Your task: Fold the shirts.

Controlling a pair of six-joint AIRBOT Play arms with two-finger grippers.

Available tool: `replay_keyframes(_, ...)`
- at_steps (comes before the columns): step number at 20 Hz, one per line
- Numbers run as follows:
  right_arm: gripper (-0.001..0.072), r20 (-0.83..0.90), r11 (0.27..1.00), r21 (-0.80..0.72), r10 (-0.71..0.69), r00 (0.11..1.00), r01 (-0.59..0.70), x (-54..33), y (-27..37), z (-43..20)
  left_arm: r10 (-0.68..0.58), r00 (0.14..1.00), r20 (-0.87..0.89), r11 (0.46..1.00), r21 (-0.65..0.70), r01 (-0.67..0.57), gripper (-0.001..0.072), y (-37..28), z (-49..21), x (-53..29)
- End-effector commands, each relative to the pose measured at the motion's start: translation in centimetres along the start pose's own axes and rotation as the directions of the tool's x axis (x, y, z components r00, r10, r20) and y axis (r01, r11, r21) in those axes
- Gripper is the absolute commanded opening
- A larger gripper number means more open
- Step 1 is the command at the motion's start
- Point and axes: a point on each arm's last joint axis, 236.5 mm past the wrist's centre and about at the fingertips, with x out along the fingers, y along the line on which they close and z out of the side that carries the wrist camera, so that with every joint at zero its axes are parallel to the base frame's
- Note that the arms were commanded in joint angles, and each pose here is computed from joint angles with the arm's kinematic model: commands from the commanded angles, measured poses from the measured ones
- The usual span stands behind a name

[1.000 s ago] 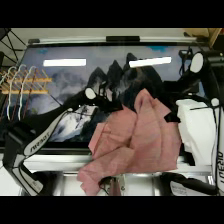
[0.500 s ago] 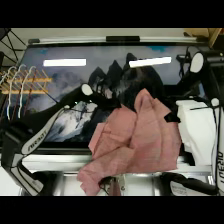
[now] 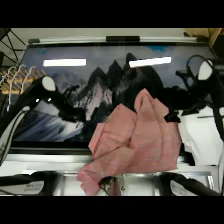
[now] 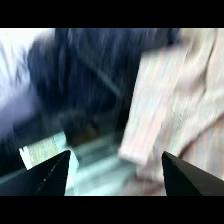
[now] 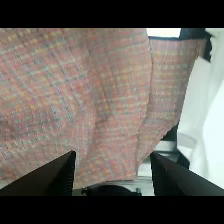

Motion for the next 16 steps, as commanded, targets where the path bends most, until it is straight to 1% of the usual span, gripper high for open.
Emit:
replay_keyframes(1,0.058,-0.041,0.994,0.048,0.101,0.994,-0.099,1.8,-0.1,-5.1,-0.004,0.992,-0.128,0.995,-0.096,-0.009,0.068,1.9,-10.8,3.3)
replay_keyframes(4,0.058,0.063,0.992,0.087,0.084,0.994,-0.09,1.6,-1.0,-6.5,-0.015,0.995,-0.102,0.99,-0.144,0.0,0.0677,2.7,-16.0,6.7)
replay_keyframes(5,0.058,0.093,0.992,0.09,0.078,0.993,-0.086,1.3,-1.1,-6.6,-0.041,0.997,-0.071,0.988,-0.151,0.029,0.0676,2.2,-16.5,7.4)
replay_keyframes(6,0.058,0.107,0.993,0.09,0.067,0.992,-0.077,1.0,-1.2,-6.8,-0.088,0.996,-0.036,0.983,-0.163,0.081,0.0676,1.3,-16.5,8.0)
replay_keyframes(7,0.0596,0.113,0.993,0.09,0.066,0.991,-0.076,0.8,-1.2,-6.9,-0.144,0.989,-0.01,0.974,-0.179,0.14,0.0673,0.2,-16.2,8.4)
replay_keyframes(8,0.0699,0.107,0.993,0.089,0.068,0.992,-0.077,0.7,-1.1,-7.2,-0.196,0.981,0.005,0.962,-0.191,0.193,0.067,-1.0,-16.0,8.9)
replay_keyframes(9,0.0698,0.086,0.993,0.088,0.073,0.994,-0.081,0.8,-1.0,-7.7,-0.222,0.975,0.0,0.957,-0.19,0.218,0.0621,-1.8,-16.1,9.4)
replay_keyframes(10,0.0698,0.066,0.994,0.08,0.076,0.995,-0.081,0.8,-0.9,-8.2,-0.223,0.974,-0.029,0.96,-0.18,0.214,0.059,-2.1,-16.7,10.1)
replay_keyframes(12,0.0698,0.038,0.994,0.071,0.078,0.996,-0.08,1.0,-0.9,-8.8,-0.205,0.975,-0.091,0.971,-0.143,0.191,0.0591,-2.6,-17.8,11.2)
replay_keyframes(14,0.0698,-0.011,0.993,0.075,0.088,0.996,-0.087,2.5,-0.7,-9.8,-0.203,0.976,-0.079,0.974,-0.123,0.193,0.0592,-3.3,-17.3,12.0)
replay_keyframes(16,0.0698,-0.093,0.992,0.081,0.104,0.99,-0.097,4.8,-0.3,-11.4,-0.229,0.973,-0.037,0.967,-0.128,0.222,0.0592,-4.3,-16.1,12.5)
